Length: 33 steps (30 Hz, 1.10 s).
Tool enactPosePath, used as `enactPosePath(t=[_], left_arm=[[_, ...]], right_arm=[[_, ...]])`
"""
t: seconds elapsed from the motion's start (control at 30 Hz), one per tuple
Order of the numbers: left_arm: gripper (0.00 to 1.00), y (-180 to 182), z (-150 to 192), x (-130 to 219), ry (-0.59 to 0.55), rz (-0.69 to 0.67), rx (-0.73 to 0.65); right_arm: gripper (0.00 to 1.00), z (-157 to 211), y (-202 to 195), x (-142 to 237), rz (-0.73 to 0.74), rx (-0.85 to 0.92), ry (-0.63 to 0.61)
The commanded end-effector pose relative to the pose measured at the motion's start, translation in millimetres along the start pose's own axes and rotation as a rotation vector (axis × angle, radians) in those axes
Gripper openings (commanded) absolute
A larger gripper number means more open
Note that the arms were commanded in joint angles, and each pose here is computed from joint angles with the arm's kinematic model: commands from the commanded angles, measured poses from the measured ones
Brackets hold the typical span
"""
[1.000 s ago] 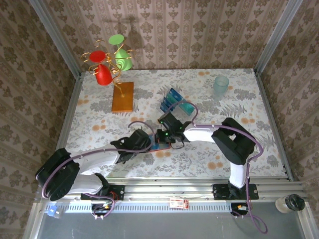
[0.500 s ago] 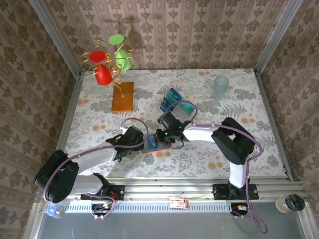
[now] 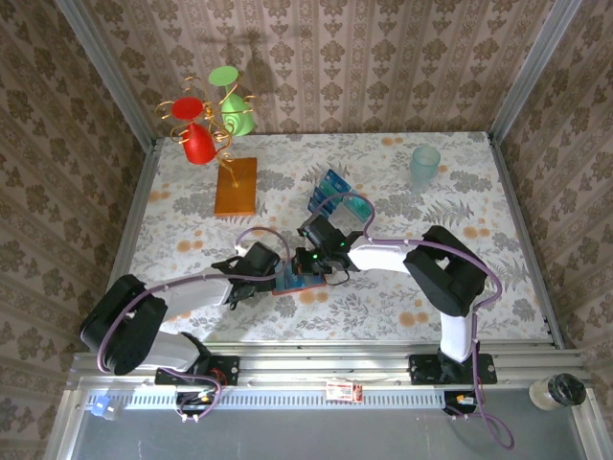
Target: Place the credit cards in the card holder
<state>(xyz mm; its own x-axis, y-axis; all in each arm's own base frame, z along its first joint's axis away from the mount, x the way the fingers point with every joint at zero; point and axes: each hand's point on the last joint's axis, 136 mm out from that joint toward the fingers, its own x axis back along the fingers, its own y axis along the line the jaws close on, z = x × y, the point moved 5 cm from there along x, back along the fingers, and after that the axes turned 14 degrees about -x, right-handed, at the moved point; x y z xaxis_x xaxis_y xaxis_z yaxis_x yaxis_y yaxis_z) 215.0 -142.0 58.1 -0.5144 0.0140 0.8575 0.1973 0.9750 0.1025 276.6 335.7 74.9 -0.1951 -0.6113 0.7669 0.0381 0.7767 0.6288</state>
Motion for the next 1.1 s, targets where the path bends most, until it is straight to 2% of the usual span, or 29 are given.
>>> enactPosePath(t=[0.0,0.13,0.37,0.6,1.07], left_arm=[[0.74,-7.0,2.3,-11.2,0.023,0.034,-0.015],[0.74,-8.4,1.8,-12.4,0.021,0.041,-0.017],[0.74,-9.2,0.1,-11.9,0.014,0.047,-0.025],[0.74,-10.4,-0.3,-12.3,0.011,0.052,-0.027],[0.74,-11.8,-2.8,-13.1,0.004,0.057,-0.029]], right_arm=[[0.0,9.2,3.2,-9.1,0.015,0.002,0.055],[0.0,10.4,6.3,-10.6,0.007,0.004,0.064],[0.0,0.4,10.9,16.5,0.012,0.042,0.0],[0.0,-9.4,-4.9,31.3,0.044,0.035,-0.029],[0.0,-3.7,-24.9,10.7,0.11,0.037,0.023]])
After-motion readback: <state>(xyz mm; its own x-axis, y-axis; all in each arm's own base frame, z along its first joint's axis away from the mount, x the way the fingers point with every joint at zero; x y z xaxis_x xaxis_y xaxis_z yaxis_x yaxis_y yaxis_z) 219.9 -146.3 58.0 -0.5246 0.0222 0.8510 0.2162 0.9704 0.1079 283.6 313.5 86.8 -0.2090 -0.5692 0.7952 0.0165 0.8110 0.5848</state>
